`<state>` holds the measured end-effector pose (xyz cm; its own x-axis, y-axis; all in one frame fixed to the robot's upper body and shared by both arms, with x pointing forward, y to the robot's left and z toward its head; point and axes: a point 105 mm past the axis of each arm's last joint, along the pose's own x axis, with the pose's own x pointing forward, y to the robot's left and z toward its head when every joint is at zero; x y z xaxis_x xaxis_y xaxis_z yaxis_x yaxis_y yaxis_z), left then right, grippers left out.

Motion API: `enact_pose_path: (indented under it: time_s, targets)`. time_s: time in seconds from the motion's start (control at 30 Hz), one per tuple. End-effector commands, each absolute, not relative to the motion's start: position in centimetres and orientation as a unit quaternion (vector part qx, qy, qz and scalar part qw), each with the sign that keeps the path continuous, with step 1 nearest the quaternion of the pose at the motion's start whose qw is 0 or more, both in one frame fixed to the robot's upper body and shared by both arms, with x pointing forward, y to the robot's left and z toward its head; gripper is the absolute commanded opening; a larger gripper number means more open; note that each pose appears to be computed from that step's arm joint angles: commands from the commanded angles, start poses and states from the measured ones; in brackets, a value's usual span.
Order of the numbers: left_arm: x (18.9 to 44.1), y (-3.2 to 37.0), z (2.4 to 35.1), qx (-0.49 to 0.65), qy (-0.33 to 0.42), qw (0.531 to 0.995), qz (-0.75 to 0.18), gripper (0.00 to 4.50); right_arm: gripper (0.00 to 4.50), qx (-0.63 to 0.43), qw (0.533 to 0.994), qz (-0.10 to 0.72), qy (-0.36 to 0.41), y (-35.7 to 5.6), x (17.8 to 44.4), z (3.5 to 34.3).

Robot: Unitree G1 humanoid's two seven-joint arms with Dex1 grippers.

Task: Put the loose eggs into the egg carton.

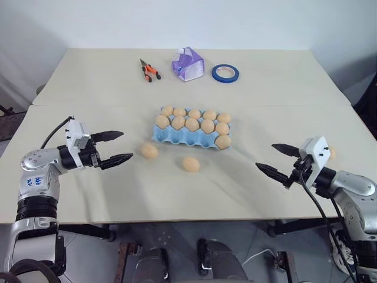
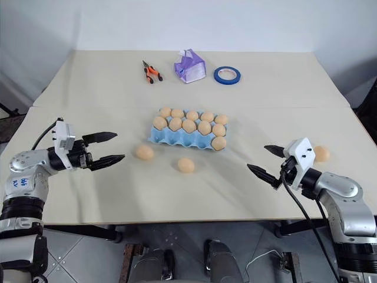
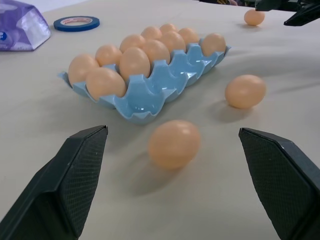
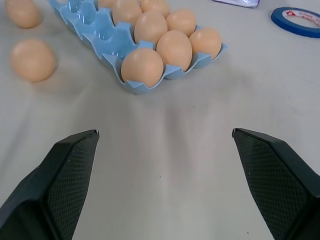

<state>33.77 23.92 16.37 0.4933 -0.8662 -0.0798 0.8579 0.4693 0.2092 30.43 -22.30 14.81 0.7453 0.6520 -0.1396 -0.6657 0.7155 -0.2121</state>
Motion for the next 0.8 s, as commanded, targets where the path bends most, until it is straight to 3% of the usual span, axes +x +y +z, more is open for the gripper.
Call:
enact_pose_path:
  time_s: [0.03,0.53,0.8]
  targets:
    - [34.1,23.8,17.1,0.118,-0.033,0.856,-0.503,4.47,4.50,-0.128,0.928,0.349,0.001,-22.3,30.3,16.2]
    - [34.0,23.4,17.4,0.105,-0.031,0.853,-0.511,4.47,4.50,-0.119,0.936,0.330,-0.016,-21.5,30.7,18.1]
    - [34.0,21.7,17.8,0.103,-0.040,0.831,-0.545,4.47,4.50,-0.089,0.977,0.192,-0.037,-24.8,30.2,20.8]
